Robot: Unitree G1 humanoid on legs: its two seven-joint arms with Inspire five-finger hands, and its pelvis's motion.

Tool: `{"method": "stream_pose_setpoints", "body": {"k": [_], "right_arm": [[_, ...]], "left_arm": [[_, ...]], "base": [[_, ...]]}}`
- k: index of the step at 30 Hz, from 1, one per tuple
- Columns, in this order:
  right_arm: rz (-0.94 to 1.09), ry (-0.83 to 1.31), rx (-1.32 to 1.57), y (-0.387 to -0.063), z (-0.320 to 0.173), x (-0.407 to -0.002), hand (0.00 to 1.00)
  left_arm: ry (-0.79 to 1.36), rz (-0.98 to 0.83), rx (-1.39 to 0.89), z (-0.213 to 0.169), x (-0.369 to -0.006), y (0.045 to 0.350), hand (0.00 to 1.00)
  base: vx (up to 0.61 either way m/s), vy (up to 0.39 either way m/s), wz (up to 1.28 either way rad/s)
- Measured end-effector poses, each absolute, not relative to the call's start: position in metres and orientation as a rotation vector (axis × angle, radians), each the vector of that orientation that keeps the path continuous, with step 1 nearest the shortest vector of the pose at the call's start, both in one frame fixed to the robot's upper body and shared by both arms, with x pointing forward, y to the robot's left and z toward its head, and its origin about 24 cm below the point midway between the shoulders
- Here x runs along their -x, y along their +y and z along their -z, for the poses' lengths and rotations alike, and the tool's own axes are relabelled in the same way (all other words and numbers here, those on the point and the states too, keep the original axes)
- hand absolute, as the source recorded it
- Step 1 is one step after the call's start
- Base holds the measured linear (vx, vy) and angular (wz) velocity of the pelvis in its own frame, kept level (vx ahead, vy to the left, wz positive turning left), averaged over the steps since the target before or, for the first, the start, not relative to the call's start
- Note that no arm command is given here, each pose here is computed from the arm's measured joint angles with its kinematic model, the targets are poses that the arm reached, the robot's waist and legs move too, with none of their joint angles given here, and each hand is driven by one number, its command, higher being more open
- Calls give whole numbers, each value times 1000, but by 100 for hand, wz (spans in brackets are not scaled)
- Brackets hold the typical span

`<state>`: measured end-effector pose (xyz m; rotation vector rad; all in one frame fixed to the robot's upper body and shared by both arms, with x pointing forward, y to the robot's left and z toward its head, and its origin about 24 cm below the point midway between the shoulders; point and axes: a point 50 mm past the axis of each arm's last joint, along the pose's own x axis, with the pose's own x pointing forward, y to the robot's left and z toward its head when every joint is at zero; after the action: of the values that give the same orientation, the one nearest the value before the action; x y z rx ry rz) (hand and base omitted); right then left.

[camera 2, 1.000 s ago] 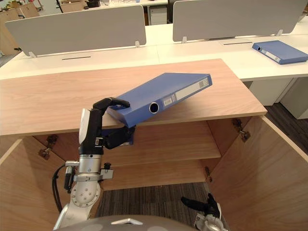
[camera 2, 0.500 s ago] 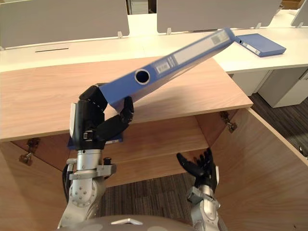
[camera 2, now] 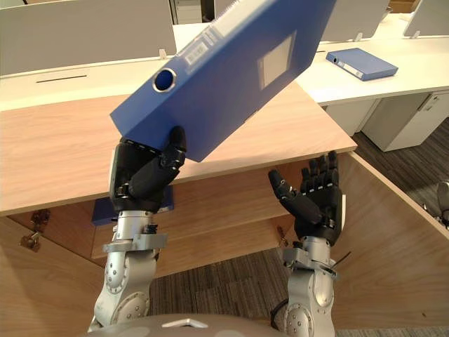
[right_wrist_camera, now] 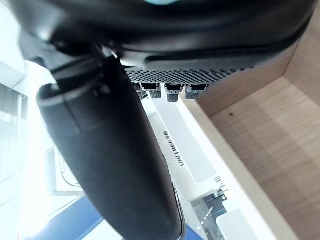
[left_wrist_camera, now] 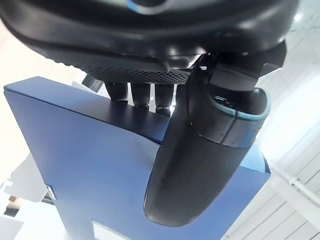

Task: Walk over to the cabinet, pick up the folder, carry it to the office cabinet, place the folder inside the office cabinet, then close the office cabinet door

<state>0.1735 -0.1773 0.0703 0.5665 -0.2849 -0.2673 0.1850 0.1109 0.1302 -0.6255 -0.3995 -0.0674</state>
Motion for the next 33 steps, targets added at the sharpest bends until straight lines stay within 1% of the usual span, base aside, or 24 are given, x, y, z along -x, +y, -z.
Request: {"method": "stream_pose_setpoints", "body": {"k": [8, 17, 25, 33], "right_arm": [[132, -431, -571, -172, -99, -193, 100], [5, -499, -529, -165, -117, -205, 100], [-40, -548, -517, -163, -128, -213, 100], [-55, -542, -565, -171, -123, -223, 100]], "left_arm": [[-410, 211, 777, -132, -196, 105, 0], [-342, 271, 841, -117, -205, 98, 0], [-323, 328, 919, -113, -209, 95, 0], [-257, 391, 973, -102, -214, 85, 0]], "base": [[-49, -16, -3], [-19, -6, 4], [-18, -2, 5], [-37, 11, 8]]}}
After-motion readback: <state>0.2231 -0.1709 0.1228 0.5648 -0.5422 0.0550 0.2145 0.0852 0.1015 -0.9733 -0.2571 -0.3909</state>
